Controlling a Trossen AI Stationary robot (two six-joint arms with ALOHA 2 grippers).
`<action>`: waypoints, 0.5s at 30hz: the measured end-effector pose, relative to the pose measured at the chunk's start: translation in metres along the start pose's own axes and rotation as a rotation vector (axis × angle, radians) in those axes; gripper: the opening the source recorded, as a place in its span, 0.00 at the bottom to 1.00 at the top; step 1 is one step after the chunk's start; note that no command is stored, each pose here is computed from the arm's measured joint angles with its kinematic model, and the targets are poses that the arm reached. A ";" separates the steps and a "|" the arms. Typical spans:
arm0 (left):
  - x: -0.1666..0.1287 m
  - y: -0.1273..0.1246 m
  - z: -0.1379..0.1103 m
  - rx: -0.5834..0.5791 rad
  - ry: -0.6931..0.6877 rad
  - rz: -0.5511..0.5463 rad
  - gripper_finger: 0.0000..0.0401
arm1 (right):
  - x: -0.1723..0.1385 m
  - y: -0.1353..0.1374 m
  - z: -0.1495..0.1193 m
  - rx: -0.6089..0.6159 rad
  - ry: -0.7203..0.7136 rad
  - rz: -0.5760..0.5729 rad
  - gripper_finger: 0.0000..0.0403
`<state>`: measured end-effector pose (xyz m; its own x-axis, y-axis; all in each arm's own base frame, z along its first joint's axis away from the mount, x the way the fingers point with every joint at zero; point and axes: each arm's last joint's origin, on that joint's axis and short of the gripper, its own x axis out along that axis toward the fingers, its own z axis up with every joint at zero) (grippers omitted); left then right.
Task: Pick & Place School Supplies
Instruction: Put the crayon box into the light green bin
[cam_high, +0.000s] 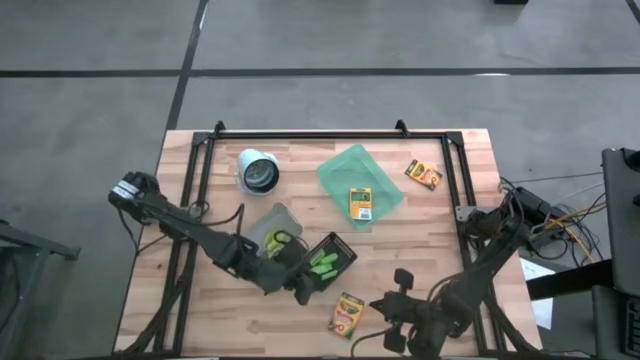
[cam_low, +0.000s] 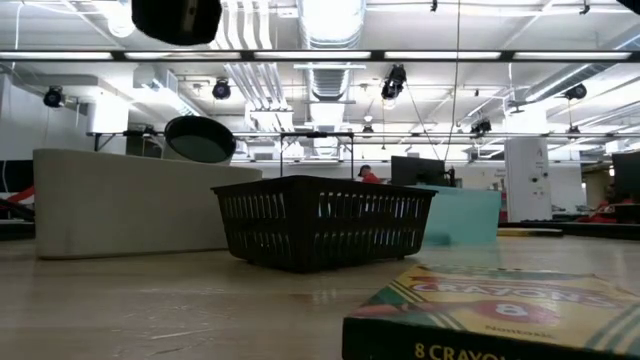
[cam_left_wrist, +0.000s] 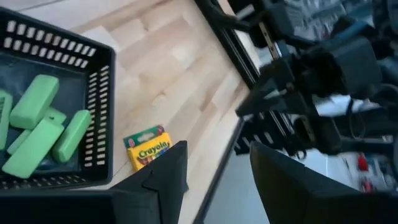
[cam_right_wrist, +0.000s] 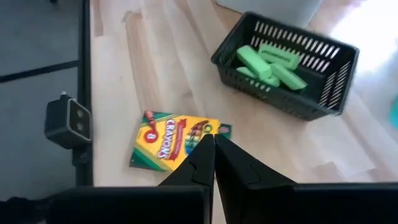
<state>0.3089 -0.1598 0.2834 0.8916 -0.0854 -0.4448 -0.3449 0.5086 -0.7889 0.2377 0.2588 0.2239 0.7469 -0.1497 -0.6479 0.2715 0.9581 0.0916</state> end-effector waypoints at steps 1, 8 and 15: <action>0.002 0.001 -0.003 -0.013 -0.009 0.009 0.45 | 0.001 0.000 -0.003 0.015 -0.002 0.007 0.02; 0.015 0.008 -0.021 -0.035 0.036 0.050 0.45 | 0.008 0.007 -0.014 0.130 -0.070 0.124 0.02; 0.027 0.014 -0.043 -0.029 0.137 0.058 0.45 | 0.017 0.006 -0.022 0.237 -0.144 0.204 0.02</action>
<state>0.3153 -0.1918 0.2422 0.8223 -0.1733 -0.5420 -0.4046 0.4917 -0.7711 0.2381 0.2673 0.1968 0.8740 -0.0097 -0.4858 0.2280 0.8911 0.3923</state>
